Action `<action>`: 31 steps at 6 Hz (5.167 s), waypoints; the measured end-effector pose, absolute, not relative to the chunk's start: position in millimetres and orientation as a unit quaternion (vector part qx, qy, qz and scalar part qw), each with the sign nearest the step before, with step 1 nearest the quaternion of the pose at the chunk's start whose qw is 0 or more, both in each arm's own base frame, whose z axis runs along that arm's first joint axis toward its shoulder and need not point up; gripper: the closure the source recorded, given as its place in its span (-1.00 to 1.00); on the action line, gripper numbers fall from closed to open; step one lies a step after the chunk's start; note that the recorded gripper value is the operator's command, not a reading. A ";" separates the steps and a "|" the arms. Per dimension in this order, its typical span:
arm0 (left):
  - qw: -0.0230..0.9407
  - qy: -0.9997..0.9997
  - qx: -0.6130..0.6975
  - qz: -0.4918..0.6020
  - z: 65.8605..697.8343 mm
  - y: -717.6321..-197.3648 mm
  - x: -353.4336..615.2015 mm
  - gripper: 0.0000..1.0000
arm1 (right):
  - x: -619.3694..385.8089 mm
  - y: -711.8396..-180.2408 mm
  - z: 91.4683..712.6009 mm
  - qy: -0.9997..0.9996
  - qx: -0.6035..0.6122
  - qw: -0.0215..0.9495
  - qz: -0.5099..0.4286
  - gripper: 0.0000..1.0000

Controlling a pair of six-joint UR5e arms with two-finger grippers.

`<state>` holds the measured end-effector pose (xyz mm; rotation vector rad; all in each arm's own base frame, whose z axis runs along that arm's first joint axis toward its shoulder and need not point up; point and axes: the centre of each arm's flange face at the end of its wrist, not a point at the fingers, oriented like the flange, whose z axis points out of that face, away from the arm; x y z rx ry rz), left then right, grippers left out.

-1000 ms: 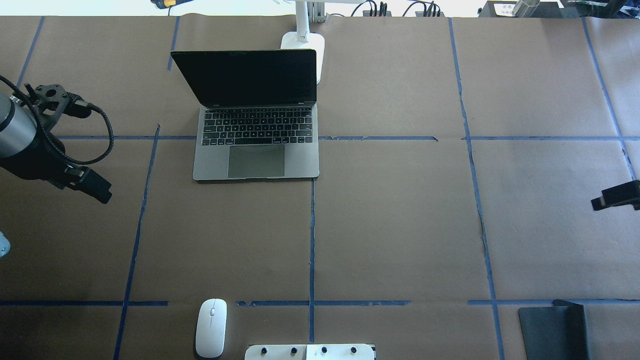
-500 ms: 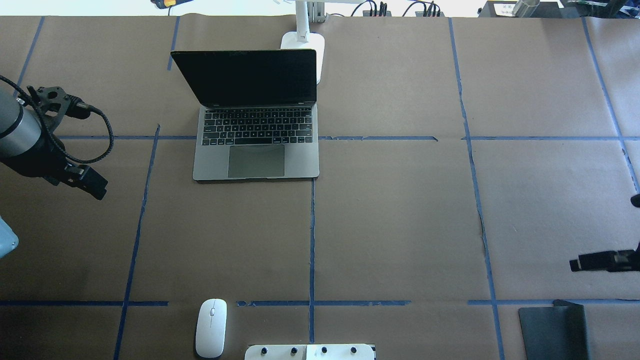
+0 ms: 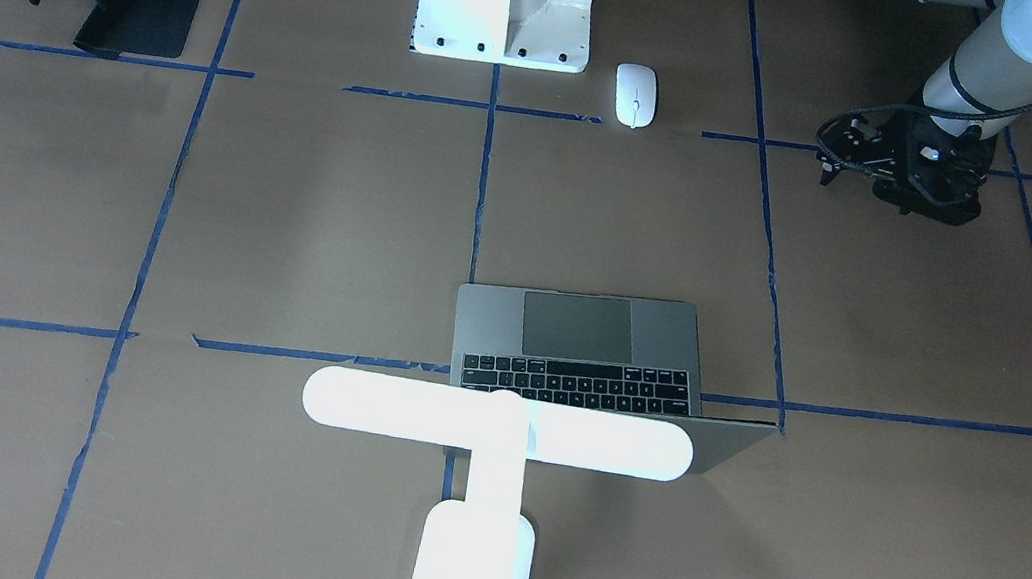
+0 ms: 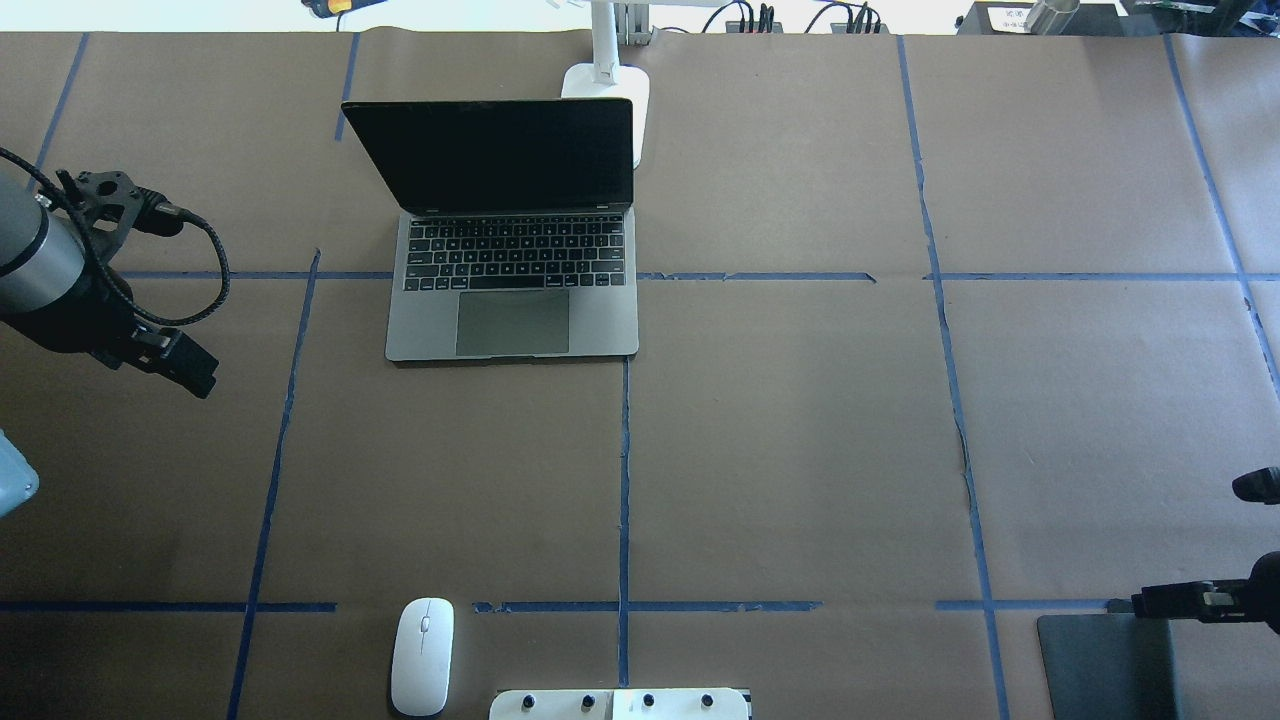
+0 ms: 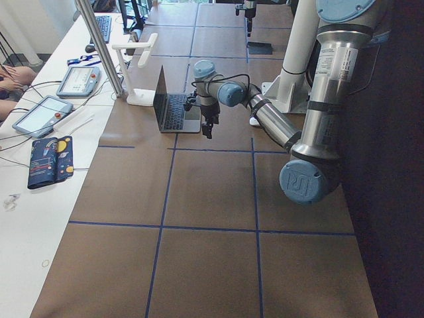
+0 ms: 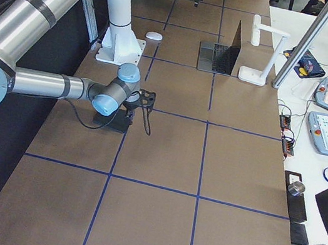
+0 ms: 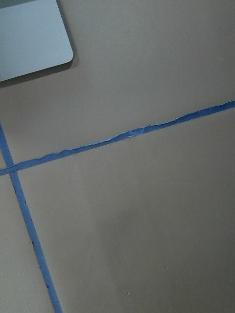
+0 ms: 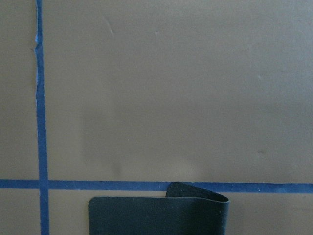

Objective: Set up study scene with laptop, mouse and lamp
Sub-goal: 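Withdraw the left gripper while the right gripper reaches for the mouse pad, then grasp the dark mouse pad with the right gripper and carry it beside the laptop, then release the mouse pad and retract the right arm while the left reaches for the mouse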

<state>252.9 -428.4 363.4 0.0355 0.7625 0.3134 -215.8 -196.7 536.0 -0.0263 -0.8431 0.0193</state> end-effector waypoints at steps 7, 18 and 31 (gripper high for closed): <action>0.916 0.373 0.021 0.150 359.3 -427.6 249.4 -1.00 | -233.4 -159.5 612.9 -0.417 -0.015 0.908 -0.030 -0.22; 0.913 0.378 0.023 0.150 353.8 -422.8 246.1 -1.00 | -280.8 -237.2 512.8 -0.524 0.066 0.845 0.085 1.00; 0.911 0.383 0.028 0.150 346.0 -419.8 244.5 -1.00 | -504.4 -575.2 311.6 -0.476 0.086 0.851 0.203 -1.00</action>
